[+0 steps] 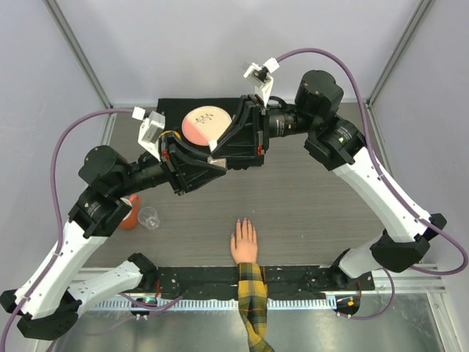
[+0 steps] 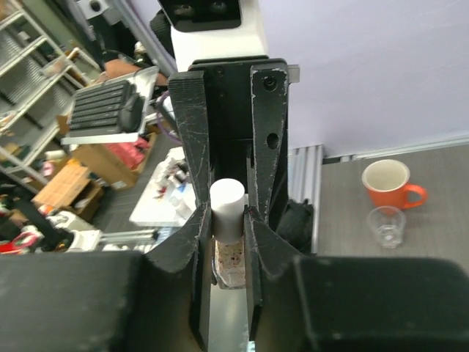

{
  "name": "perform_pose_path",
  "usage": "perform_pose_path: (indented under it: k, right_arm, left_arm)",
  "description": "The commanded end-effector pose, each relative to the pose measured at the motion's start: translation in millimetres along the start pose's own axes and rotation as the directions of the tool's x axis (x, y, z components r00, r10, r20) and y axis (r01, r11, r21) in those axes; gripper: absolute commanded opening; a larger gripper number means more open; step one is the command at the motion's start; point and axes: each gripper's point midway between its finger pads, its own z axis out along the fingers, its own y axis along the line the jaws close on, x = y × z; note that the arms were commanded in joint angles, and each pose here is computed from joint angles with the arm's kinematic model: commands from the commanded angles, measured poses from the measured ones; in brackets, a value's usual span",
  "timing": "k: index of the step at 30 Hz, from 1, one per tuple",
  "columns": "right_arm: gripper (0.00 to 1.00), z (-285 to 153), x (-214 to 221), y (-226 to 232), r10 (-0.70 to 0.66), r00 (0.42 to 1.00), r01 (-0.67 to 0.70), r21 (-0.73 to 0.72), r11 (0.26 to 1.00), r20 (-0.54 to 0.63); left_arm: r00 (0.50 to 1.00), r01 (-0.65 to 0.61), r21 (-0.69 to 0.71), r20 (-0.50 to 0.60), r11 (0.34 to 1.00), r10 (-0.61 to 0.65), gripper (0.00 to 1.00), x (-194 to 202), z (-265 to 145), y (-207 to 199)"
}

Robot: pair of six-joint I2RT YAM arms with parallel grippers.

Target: Paint the nails

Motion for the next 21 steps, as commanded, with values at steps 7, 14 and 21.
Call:
perform_pose_path:
  k: [7,14,21]
  right_arm:
    - [0.01,-20,-12,0,-0.207,0.973,0.185,0.194,0.964,0.102]
    - [0.01,3,16,-31,-0.289,0.957,0.245,0.586,0.773,-0.018]
    - [0.01,-5,34,-64,-0.275,0.943,0.257,0.936,0.239,-0.189]
  left_arm:
    - [0.978,-0.093,-0.161,0.168,0.983,0.12,0.0,-54,-2,15]
    - [0.965,-0.13,-0.364,0.167,0.922,0.202,0.0,-67,1,59]
    - [0.939,-0.246,-0.48,0.098,0.842,0.331,0.0,-70,14,101]
